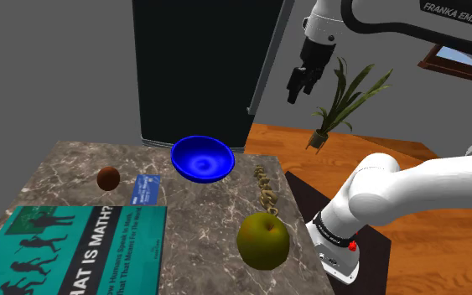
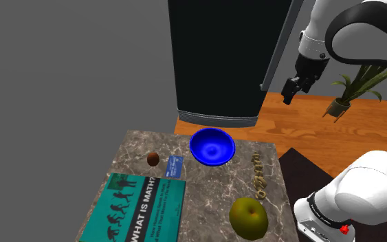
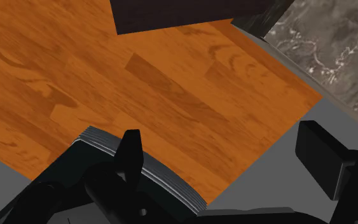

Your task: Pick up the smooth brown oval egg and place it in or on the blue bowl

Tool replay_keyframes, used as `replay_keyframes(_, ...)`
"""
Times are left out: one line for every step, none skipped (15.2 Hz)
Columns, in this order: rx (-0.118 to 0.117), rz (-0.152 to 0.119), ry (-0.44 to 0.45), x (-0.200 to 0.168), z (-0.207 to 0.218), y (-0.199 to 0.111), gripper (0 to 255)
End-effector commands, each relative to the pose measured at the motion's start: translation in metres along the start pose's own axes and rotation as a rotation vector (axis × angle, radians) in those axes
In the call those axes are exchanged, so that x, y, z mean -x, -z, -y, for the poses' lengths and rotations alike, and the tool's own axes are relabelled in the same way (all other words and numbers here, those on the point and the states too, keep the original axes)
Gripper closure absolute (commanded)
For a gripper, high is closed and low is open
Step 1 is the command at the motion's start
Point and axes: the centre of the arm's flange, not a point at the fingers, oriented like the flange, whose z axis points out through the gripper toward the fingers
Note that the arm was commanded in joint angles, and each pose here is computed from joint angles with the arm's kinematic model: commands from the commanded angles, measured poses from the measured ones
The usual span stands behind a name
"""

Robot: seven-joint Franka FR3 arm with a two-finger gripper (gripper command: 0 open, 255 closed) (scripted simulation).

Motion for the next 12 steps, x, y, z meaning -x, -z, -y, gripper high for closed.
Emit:
replay_keyframes(0.000, 0.000, 0.000, 0.000, 0.000, 0.000, 0)
replay_keyframes(-0.011, -0.002, 0.005, -0.004, 0.010, -0.004, 0)
replay_keyframes(-0.022, -0.005, 0.011, -0.008, 0.020, -0.008, 0)
replay_keyframes(-0.033, -0.007, 0.016, -0.012, 0.030, -0.012, 0)
replay_keyframes(-0.044, -0.010, 0.022, -0.016, 0.040, -0.016, 0)
replay_keyframes(-0.055, -0.012, 0.027, -0.020, 0.050, -0.020, 0)
replay_keyframes(-0.066, -0.014, 0.032, -0.024, 0.061, -0.024, 0)
replay_keyframes(-0.077, -0.017, 0.038, -0.028, 0.071, -0.027, 0)
replay_keyframes(-0.088, -0.019, 0.043, -0.032, 0.081, -0.030, 0)
replay_keyframes(-0.099, -0.022, 0.048, -0.036, 0.092, -0.034, 0)
replay_keyframes(-0.110, -0.024, 0.054, -0.040, 0.102, -0.037, 0)
replay_keyframes(-0.121, -0.026, 0.059, -0.043, 0.113, -0.040, 0)
